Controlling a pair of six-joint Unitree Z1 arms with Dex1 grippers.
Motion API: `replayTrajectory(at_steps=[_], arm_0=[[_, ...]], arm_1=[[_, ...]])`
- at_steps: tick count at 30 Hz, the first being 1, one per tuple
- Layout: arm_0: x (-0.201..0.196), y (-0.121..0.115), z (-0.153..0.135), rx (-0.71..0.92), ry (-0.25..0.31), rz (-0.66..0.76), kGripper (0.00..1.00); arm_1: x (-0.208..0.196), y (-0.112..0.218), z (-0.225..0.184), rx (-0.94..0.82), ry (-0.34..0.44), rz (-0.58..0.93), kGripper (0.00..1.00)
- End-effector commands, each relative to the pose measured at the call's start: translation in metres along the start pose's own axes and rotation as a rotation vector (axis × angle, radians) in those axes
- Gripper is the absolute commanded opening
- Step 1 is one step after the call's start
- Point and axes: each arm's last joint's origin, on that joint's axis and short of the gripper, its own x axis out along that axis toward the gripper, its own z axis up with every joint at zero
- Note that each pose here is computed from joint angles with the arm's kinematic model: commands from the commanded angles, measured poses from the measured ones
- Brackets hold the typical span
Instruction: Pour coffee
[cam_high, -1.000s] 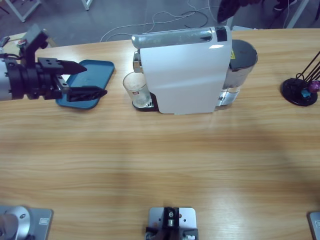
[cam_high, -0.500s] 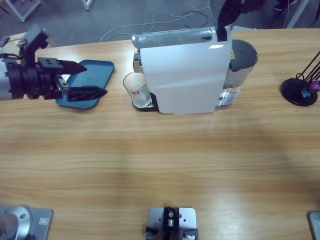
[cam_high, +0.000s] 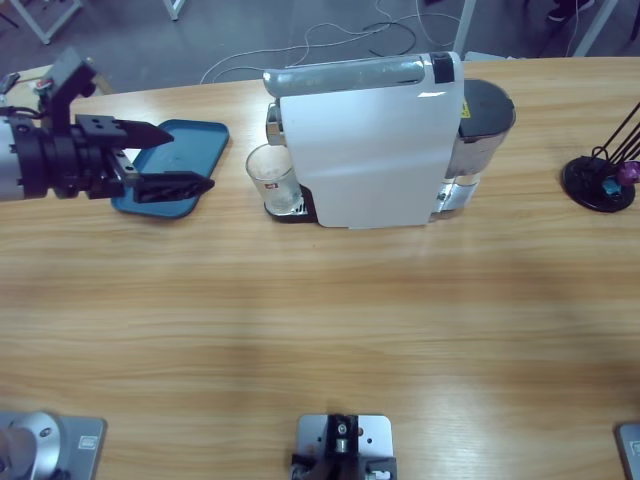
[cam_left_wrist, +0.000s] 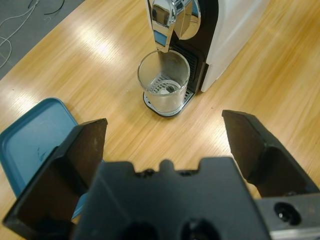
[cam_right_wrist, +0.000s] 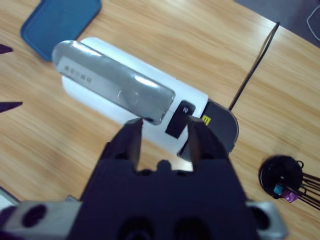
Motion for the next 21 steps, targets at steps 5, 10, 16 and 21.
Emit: replayTrajectory(at_steps=[5,10,16,21], arm_0=[[0.0164,-0.0037,-0.0139,-0.003,0.062,-0.042,0.991],[0.0153,-0.0050,-0.0123,0.004,0.056,-0.043,0.991],[0.0151,-0.0050,-0.0118,0.006,0.056,-0.036,0.991],[0.0159,-0.0059,-0.0121,0.007,0.058,-0.043,0.991]], arm_1=[[0.0226,0.0018,-0.0184,0.031,0.079,0.002,1.000],[0.0242,0.0013,-0.0202,0.035,0.087,-0.006,1.000],[0.0243,0.0008,-0.0219,0.035,0.086,-0.008,1.000],[0.0259,0.0003,-0.0243,0.040,0.088,-0.010,1.000]])
